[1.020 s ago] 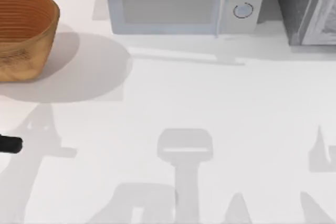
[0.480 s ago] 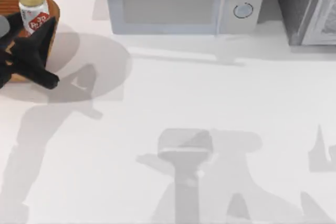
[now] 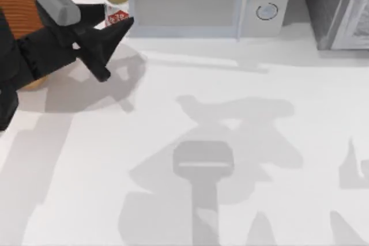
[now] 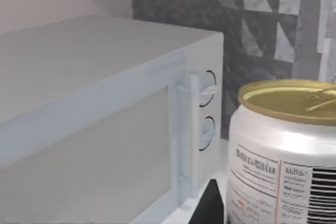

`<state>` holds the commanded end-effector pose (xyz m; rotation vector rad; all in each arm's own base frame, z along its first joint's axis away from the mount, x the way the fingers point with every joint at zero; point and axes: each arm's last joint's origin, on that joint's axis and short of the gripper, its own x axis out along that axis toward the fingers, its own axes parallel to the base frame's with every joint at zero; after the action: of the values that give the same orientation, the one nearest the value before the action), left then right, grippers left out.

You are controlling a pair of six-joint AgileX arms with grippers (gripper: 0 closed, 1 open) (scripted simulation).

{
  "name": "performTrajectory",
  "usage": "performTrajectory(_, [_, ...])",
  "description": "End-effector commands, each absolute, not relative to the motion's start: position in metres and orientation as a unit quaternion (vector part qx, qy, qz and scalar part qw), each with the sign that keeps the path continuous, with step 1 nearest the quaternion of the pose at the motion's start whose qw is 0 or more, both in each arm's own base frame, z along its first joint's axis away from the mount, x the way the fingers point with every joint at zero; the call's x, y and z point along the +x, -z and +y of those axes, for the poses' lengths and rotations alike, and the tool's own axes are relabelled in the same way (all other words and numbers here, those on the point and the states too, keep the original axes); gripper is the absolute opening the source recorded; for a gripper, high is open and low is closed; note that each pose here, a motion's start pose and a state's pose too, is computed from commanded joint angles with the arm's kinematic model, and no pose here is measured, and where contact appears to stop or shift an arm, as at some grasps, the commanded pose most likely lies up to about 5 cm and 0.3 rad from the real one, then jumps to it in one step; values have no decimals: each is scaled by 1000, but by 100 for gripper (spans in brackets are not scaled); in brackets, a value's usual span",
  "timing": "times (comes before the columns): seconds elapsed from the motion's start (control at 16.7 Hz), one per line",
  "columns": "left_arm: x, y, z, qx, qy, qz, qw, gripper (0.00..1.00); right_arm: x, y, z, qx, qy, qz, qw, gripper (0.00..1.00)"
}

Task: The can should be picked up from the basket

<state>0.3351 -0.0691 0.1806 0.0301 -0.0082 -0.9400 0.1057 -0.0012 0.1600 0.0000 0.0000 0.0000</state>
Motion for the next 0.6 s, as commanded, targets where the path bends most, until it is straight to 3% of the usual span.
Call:
performTrajectory(0.3, [374, -119, -88, 12, 560, -3, 828, 0, 106, -160, -1, 0, 0, 0, 1000, 100])
performTrajectory(0.6, [390, -64, -98, 6, 642, 0, 766, 0, 106, -160, -1, 0, 0, 0, 1000, 100])
